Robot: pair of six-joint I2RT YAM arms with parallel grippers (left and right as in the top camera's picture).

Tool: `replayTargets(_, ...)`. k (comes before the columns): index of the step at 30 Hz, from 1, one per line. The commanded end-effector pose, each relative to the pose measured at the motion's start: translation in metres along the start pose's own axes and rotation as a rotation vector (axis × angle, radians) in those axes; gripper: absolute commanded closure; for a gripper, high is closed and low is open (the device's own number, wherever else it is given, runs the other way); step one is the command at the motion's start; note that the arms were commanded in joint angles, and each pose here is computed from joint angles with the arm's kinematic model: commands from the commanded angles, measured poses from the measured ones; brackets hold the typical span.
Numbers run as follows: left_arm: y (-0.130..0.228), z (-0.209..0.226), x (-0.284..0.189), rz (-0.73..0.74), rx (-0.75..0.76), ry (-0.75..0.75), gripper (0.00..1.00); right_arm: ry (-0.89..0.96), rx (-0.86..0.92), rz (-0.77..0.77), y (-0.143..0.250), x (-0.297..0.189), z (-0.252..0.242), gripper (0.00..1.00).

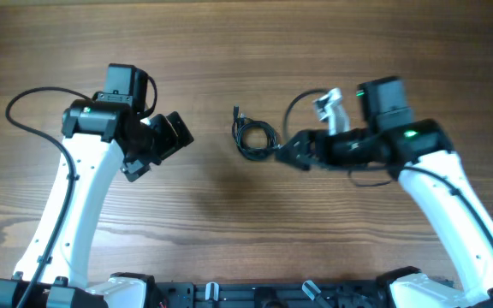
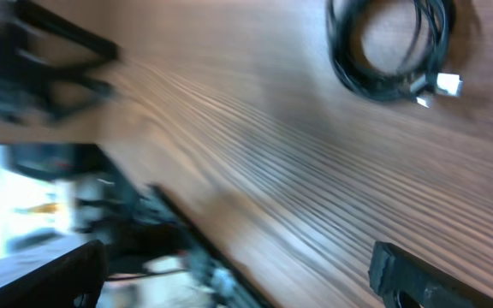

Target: Untangle cables

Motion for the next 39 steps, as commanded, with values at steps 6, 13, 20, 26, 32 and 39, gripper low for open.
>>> replayTargets(6,-0.010,-0.002,0.008,-0.078,-0.021,-0.041,0.00,0.408,-0.201,-0.047,-0.067,-0.022,0.041,0.00)
replayTargets(13,-0.011,-0.005,0.010,-0.079,-0.007,-0.034,0.00,0.423,-0.069,0.023,-0.104,0.072,-0.019,0.01)
replayTargets(20,-0.011,-0.005,0.010,-0.078,-0.007,-0.035,0.00,0.482,-0.039,0.232,-0.084,0.144,-0.087,0.27)
replayTargets(26,-0.013,-0.006,0.015,-0.070,-0.008,-0.043,0.00,0.519,-0.033,0.239,-0.079,0.159,-0.106,0.58)
replayTargets(32,-0.015,-0.007,0.026,-0.050,-0.011,-0.062,0.00,0.521,-0.004,0.221,-0.081,0.162,-0.108,0.78)
replayTargets(39,-0.011,-0.012,0.030,0.004,-0.013,-0.025,0.00,0.511,0.000,0.235,-0.078,0.163,-0.107,0.75)
Point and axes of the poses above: each gripper's point midway between its finger pads, its own x axis out along the fingers, its own z axis along the line the jaws close on, y = z × x, the point moved 6 cm from there along -x, back along the fingers, and after that the axes turned 5 degrees about -x, right-handed, at the moved point
